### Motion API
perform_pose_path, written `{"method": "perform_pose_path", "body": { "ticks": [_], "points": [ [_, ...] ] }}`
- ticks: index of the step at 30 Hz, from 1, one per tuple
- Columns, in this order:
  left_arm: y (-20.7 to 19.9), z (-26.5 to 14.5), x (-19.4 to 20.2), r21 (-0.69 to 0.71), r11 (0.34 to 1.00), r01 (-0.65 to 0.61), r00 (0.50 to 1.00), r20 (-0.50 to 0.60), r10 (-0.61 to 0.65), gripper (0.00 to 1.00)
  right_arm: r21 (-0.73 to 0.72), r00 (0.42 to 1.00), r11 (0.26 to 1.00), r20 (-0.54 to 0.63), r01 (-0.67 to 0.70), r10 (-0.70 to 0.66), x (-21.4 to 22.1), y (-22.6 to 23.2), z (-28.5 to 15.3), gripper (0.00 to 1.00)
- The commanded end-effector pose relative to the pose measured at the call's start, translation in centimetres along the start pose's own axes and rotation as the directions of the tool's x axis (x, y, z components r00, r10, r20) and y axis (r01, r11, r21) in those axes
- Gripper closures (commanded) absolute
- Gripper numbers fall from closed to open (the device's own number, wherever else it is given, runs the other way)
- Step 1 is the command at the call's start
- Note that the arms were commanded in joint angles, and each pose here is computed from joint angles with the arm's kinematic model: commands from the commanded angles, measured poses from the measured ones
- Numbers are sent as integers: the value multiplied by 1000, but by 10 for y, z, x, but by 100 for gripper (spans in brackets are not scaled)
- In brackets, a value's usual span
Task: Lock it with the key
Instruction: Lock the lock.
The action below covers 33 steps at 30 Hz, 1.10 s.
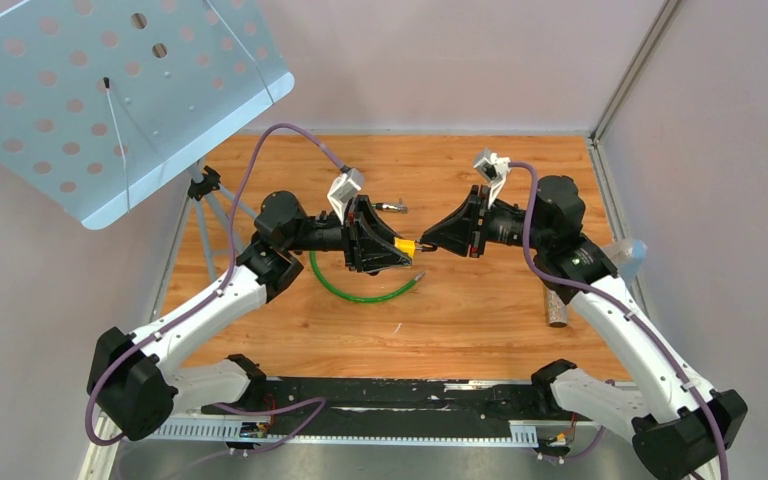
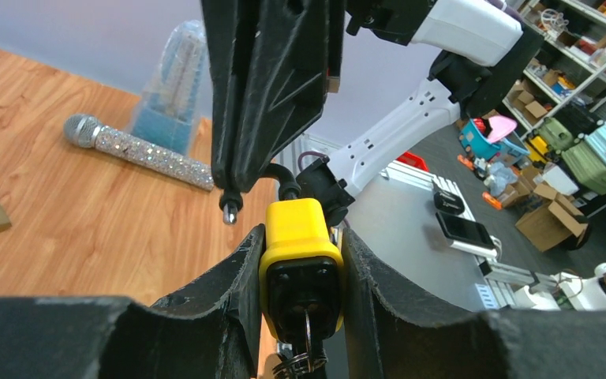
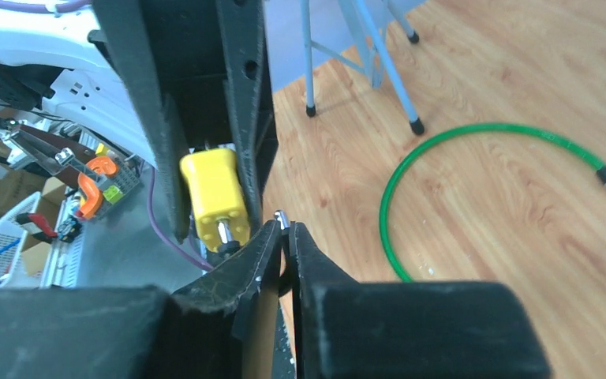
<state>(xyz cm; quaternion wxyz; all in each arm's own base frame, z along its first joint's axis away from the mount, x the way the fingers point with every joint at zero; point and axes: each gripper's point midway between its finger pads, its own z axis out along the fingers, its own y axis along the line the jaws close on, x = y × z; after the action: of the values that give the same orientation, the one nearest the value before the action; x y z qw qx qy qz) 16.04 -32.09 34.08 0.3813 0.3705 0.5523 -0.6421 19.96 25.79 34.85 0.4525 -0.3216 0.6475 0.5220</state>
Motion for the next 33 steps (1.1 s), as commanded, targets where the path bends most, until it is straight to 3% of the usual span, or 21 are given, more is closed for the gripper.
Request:
{"method": "perform_pose_path", "body": {
  "ticks": [1,6,10,15,21,27,29,33],
  "points": [
    [-15,-3,-24,20,985,-173,983,67,171,100,-18,995,996,-45,-93,92,9,5,0,88],
    [-13,-2,-26,24,975,-220,973,83,218,100,-45,985,987,-85,-152,147,24,16,-6,87],
    [-6,-1,-23,14,977,-213,975,76,211,100,-100,989,987,-91,-127,118,23,32,-14,85],
    [0,0,-21,-6,980,-199,977,75,199,100,-188,989,976,-121,-112,90,26,51,-21,74],
    [0,-1,-19,-12,981,-193,978,75,194,100,87,991,990,-54,-114,119,27,4,-18,67],
    [-4,-5,-21,-27,979,-204,975,80,205,100,344,996,936,78,-67,43,16,-34,-36,62],
    [-4,-6,-22,-37,977,-209,974,82,211,100,356,991,933,131,-44,-3,10,-31,-43,61],
    [-6,-7,-23,-43,977,-210,973,87,213,100,180,983,982,160,63,-92,7,7,-43,49]
  ]
}}
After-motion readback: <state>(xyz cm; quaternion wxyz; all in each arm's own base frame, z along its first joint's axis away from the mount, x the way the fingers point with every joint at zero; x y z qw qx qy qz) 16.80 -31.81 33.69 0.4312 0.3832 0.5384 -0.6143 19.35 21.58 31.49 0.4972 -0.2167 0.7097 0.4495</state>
